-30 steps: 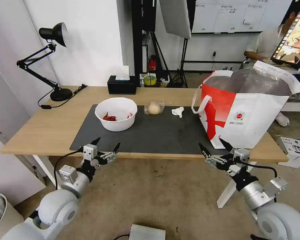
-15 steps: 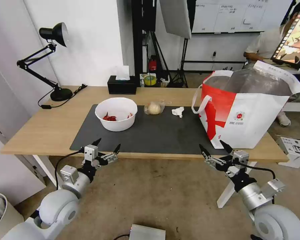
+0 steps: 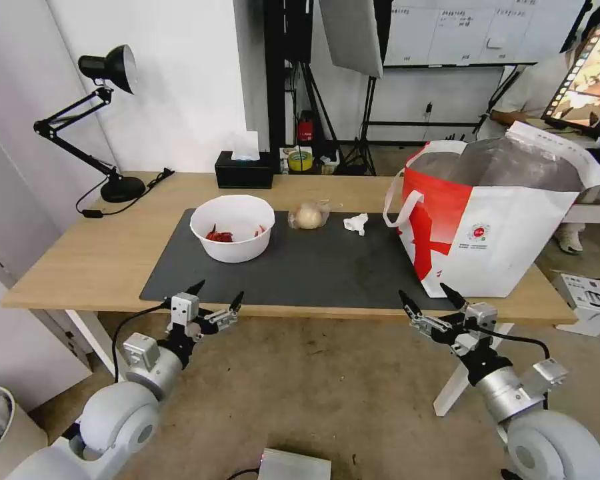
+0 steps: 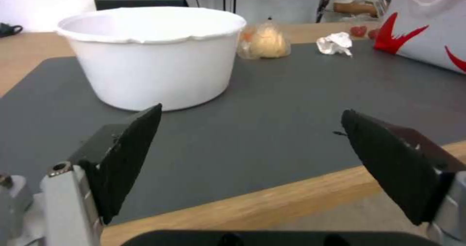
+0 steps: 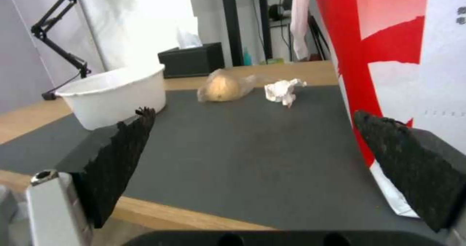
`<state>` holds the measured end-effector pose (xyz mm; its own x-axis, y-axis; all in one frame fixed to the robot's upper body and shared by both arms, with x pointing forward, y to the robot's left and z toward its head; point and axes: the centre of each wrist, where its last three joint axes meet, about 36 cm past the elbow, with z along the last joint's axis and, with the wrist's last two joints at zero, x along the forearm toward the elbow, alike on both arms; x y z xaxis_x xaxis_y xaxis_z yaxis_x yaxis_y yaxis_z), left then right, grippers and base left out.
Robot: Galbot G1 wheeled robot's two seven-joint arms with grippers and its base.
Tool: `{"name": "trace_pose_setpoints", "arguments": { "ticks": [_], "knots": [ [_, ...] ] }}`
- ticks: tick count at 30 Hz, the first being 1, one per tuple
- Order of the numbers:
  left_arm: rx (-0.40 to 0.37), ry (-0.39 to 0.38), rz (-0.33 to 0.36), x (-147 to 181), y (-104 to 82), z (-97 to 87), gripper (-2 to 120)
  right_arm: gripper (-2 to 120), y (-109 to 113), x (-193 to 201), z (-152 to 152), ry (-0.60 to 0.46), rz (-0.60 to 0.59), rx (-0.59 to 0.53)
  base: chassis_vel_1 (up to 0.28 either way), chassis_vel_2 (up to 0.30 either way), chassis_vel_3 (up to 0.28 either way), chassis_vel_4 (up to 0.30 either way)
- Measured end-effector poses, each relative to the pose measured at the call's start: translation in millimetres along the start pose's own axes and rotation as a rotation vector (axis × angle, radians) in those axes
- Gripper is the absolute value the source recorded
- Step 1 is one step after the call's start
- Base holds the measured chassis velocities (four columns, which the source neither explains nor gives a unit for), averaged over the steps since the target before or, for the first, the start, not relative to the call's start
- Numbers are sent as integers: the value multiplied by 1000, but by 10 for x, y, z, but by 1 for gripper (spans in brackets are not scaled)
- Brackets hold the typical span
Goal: Pick up the trash from the table and place it into the takeout bag.
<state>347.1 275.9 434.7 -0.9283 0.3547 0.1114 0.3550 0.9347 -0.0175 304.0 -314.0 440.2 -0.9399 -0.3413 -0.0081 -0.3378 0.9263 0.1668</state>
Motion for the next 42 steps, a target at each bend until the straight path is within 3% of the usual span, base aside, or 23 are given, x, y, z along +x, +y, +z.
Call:
{"name": "trace_pose_setpoints", "arguments": {
  "ticks": [14,20,27,34,42],
  "knots": [
    [0,21,3,-33,-5,52,100,100,16,-228,-117,11,32,41,0,0,0,0],
    [-1,22,5,-9,-21,50,100,100,-66,-573,-301,34,34,113,0,0,0,0],
    [-2,15,3,-13,-25,29,100,100,-91,-901,-363,101,-9,114,0,0,0,0],
    [0,20,0,3,-35,46,100,100,-8,-1342,-434,143,3,142,0,0,0,0],
    [1,14,-27,7,-29,26,100,100,154,-1795,-487,202,95,181,0,0,0,0]
  ]
}}
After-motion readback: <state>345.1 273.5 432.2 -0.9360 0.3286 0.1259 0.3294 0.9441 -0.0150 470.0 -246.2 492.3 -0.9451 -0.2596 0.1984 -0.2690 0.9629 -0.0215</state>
